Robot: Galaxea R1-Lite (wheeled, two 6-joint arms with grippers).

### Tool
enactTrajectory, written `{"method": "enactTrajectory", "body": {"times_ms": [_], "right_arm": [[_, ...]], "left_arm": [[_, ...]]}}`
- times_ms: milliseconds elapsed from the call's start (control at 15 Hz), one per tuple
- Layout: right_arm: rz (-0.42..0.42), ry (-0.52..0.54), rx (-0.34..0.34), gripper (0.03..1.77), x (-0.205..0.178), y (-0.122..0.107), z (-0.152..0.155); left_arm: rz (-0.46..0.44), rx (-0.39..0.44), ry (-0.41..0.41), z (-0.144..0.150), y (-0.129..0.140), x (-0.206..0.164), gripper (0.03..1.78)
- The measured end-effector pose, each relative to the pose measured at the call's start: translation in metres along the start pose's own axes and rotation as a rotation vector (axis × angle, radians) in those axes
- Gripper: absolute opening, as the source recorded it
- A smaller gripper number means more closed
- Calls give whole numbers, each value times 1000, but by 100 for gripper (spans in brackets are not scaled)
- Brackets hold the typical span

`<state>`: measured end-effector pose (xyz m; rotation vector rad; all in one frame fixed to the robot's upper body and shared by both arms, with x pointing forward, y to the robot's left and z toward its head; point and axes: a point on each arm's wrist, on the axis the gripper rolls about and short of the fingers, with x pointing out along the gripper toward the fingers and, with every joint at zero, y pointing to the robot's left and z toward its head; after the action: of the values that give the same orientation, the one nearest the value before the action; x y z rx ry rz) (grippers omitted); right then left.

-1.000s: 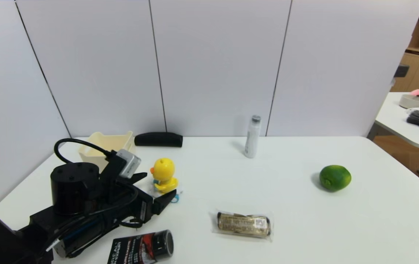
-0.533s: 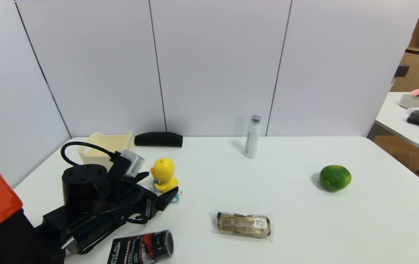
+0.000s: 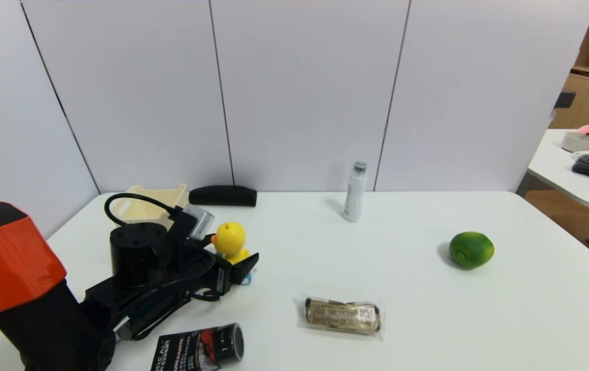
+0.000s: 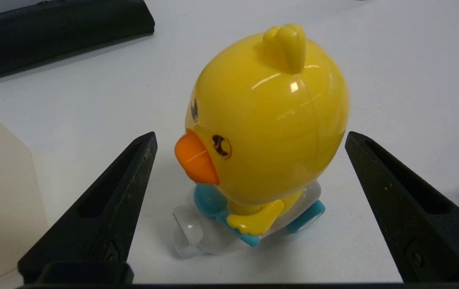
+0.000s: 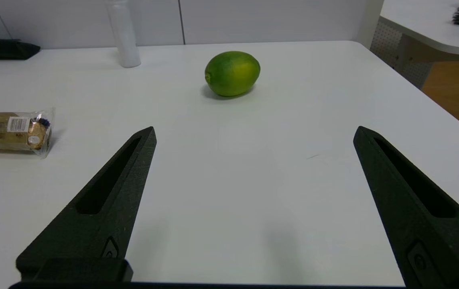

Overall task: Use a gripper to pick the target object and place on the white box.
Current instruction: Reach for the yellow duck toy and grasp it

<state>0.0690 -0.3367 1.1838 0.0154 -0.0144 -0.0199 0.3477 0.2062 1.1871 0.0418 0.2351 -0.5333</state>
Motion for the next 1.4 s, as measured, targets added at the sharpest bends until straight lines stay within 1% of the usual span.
{"method": "enactTrajectory", "body": {"times_ms": [333,733,1133,1200,1400], "right_arm": [[0,0,0,170,0,0,0],[0,0,0,170,0,0,0],[0,0,0,170,0,0,0],[0,0,0,170,0,0,0],[0,0,0,170,0,0,0]], "left_arm": [[0,1,-13,-2,1,9,169],[0,1,-13,-4,1,11,169],[1,2,-30,-3,1,12,168],[1,2,-30,-3,1,12,147],[0,2,-29,-4,1,12,103]]}}
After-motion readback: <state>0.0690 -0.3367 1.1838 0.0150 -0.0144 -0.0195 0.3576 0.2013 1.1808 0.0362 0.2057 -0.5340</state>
